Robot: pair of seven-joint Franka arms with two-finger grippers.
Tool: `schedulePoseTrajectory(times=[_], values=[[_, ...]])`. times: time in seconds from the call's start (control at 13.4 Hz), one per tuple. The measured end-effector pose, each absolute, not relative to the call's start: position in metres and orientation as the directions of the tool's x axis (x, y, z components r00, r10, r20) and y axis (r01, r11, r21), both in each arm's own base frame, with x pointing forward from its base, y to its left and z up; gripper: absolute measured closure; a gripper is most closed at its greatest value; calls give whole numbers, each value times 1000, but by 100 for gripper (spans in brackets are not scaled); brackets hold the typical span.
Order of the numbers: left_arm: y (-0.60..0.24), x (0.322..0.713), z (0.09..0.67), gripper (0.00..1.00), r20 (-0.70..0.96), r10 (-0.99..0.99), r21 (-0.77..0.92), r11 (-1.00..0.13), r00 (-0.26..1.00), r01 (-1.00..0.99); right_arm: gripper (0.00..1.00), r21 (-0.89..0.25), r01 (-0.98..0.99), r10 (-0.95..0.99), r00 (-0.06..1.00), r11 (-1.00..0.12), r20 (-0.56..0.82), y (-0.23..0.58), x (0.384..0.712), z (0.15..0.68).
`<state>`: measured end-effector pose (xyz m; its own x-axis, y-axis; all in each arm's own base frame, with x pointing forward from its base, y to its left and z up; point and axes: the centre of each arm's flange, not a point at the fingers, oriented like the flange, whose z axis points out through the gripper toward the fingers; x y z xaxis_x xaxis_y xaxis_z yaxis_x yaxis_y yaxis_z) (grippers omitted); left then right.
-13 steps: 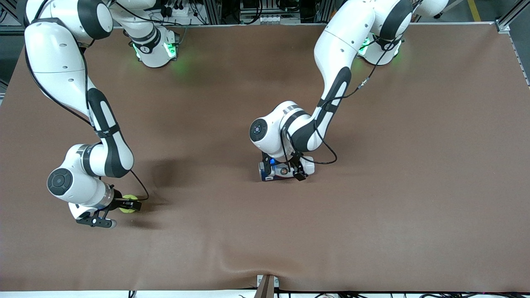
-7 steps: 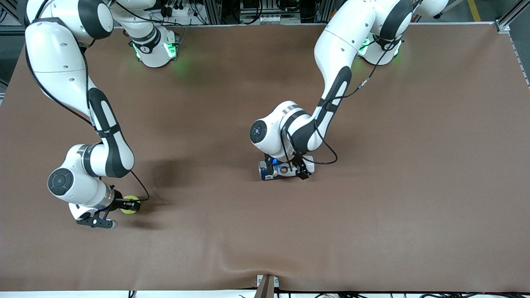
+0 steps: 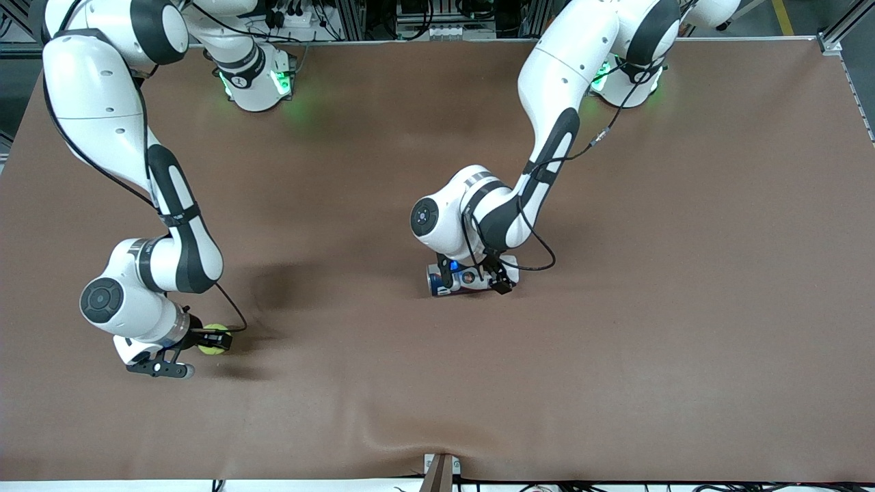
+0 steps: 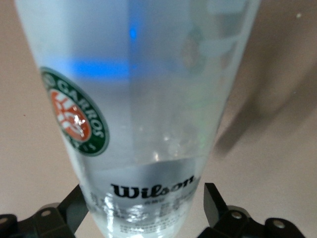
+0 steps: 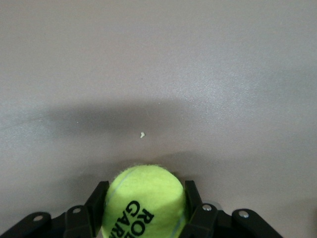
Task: Insert tennis ball vertically with right arm
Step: 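Lift the tube with the left gripper while the right gripper holds the ball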
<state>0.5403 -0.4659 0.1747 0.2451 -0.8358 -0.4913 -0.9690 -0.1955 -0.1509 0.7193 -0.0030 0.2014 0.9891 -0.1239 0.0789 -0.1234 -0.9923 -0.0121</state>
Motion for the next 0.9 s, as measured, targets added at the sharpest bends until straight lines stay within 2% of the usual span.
schedulePoseTrajectory(times=[0.45, 0.9], values=[[-468, 539, 175, 0, -488, -834, -159, -206, 259, -965, 33, -11, -124, -124, 989, -992, 83, -4, 720, 203], [-468, 539, 175, 6, -488, -833, -160, -207, 259, -965, 33, -12, -125, -125, 987, -992, 96, -5, 724, 210]])
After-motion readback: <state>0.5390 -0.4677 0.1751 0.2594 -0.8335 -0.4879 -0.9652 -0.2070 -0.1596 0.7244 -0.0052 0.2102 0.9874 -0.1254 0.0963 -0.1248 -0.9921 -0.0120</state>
